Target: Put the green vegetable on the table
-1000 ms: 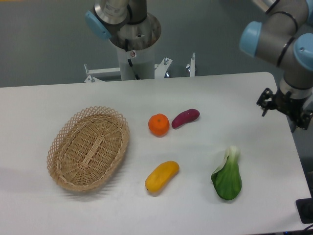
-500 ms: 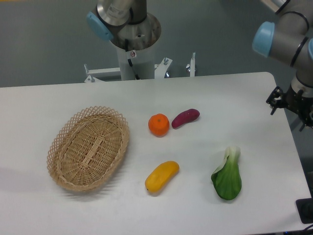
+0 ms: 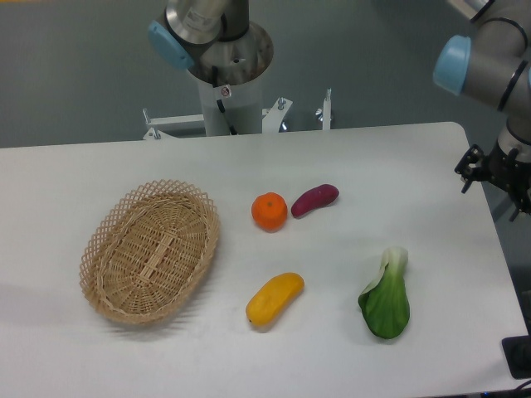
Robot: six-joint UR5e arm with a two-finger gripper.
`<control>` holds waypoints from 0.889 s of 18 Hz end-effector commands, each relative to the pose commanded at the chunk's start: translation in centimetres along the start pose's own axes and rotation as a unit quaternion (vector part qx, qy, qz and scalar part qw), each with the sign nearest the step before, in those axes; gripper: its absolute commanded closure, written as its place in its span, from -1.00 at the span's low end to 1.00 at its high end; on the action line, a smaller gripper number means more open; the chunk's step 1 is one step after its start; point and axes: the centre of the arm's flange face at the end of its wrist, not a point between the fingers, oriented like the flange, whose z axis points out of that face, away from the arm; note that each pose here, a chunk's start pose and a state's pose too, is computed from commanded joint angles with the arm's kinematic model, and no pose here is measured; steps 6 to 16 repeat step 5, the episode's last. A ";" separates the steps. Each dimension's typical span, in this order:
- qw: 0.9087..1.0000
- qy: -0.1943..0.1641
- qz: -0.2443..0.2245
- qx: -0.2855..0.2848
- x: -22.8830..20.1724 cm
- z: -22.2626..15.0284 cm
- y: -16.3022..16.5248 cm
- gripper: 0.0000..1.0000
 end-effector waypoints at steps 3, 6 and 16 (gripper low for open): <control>1.000 -0.001 0.000 0.000 0.0 -0.1 0.0 -1.00; 1.000 -0.001 0.000 0.000 0.0 0.0 0.0 -1.00; 1.000 -0.001 0.000 0.000 0.0 0.0 0.0 -1.00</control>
